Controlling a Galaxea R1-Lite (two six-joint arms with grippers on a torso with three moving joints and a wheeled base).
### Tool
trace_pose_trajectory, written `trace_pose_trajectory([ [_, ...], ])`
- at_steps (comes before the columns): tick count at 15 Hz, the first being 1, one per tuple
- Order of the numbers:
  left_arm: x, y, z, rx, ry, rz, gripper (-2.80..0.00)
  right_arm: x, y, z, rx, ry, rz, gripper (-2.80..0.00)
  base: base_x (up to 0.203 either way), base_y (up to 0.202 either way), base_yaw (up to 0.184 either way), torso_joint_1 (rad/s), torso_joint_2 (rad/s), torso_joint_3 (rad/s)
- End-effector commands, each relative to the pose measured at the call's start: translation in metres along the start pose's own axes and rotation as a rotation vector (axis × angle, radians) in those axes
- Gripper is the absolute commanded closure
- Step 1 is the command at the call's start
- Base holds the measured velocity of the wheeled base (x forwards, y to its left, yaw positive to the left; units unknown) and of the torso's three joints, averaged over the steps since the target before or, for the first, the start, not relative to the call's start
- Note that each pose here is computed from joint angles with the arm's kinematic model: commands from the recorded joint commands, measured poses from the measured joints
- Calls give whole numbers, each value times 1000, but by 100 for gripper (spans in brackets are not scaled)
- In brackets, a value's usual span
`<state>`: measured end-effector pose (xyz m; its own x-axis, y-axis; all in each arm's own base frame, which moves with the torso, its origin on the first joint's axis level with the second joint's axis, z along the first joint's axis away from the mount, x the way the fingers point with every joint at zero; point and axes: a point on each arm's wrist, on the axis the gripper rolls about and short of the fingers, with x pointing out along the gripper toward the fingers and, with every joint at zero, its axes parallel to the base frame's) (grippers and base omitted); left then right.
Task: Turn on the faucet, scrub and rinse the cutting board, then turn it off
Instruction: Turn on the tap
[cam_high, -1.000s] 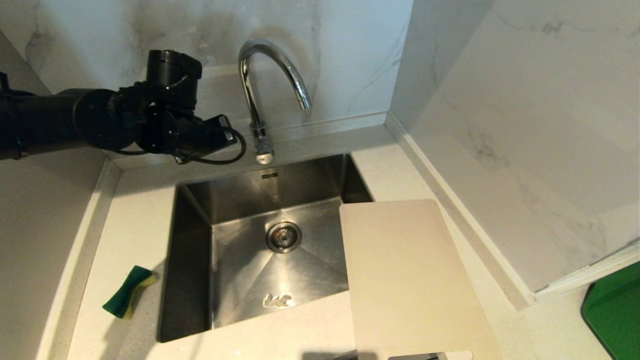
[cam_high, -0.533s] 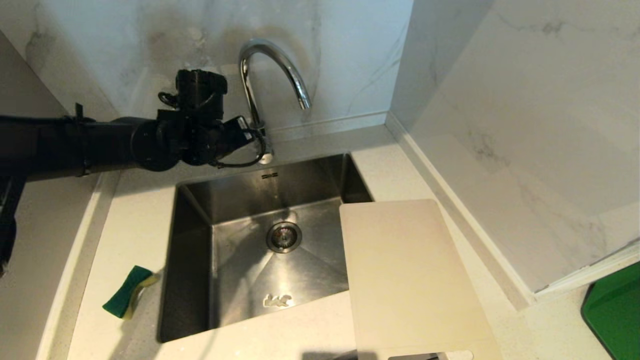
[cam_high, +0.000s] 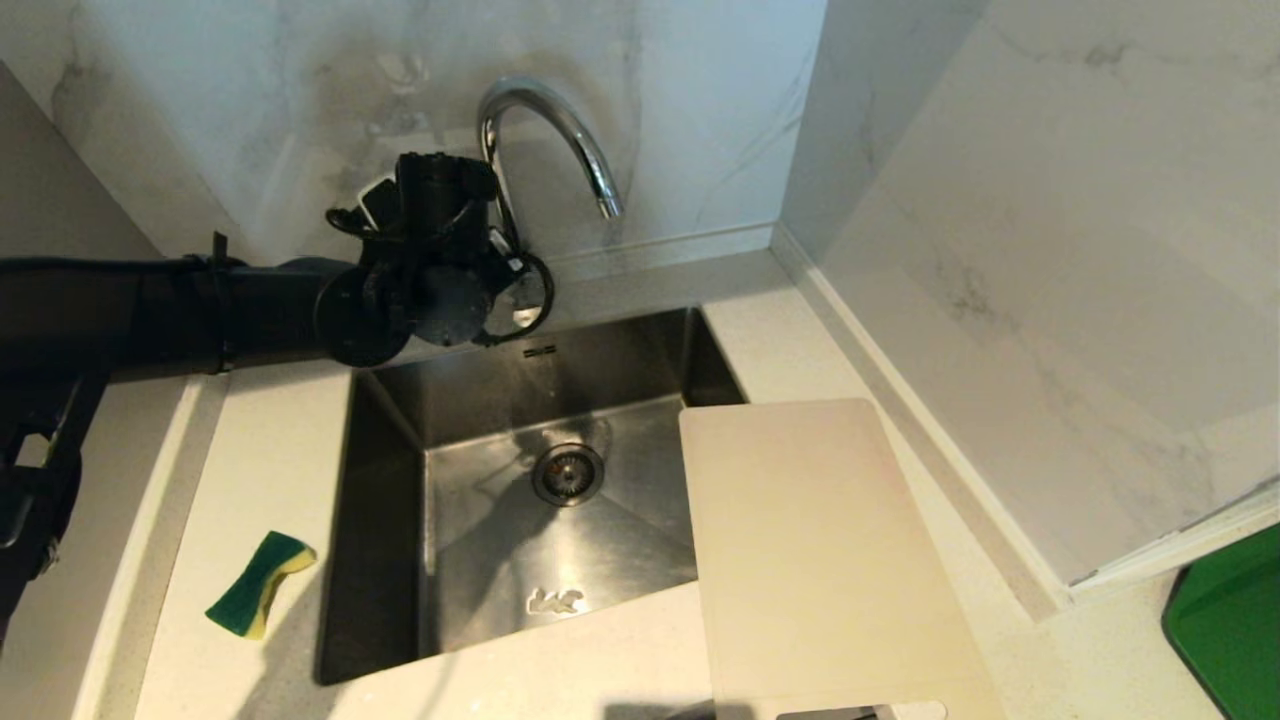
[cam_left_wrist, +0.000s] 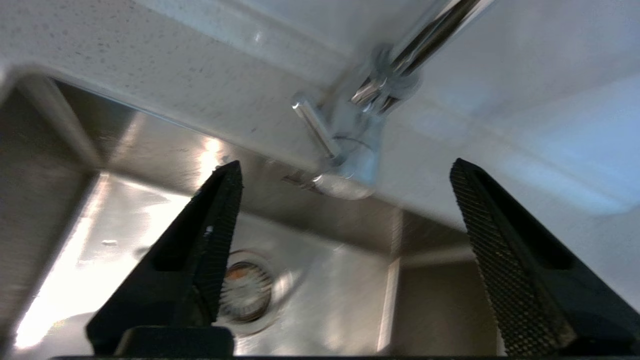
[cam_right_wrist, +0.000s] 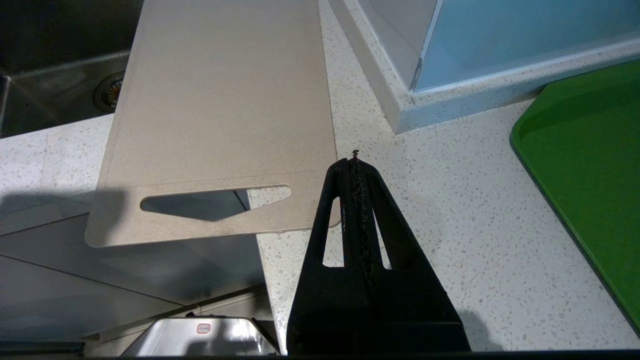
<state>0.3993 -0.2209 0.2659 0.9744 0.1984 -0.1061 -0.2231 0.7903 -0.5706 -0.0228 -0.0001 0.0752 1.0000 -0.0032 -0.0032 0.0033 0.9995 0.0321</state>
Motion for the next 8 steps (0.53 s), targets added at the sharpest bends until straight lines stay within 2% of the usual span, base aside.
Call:
trace_pose_trajectory([
  [1, 5, -1, -18, -12, -39, 44, -280, 0, 0, 0, 0, 0, 2, 0, 0, 0, 0, 0, 0, 0],
  [4, 28, 10, -55, -9, -137, 165, -280, 0, 0, 0, 0, 1, 0, 0, 0, 0, 0, 0, 0, 0],
  [8, 35, 12, -55, -48, -177, 158, -280, 0, 0, 0, 0, 1, 0, 0, 0, 0, 0, 0, 0, 0],
])
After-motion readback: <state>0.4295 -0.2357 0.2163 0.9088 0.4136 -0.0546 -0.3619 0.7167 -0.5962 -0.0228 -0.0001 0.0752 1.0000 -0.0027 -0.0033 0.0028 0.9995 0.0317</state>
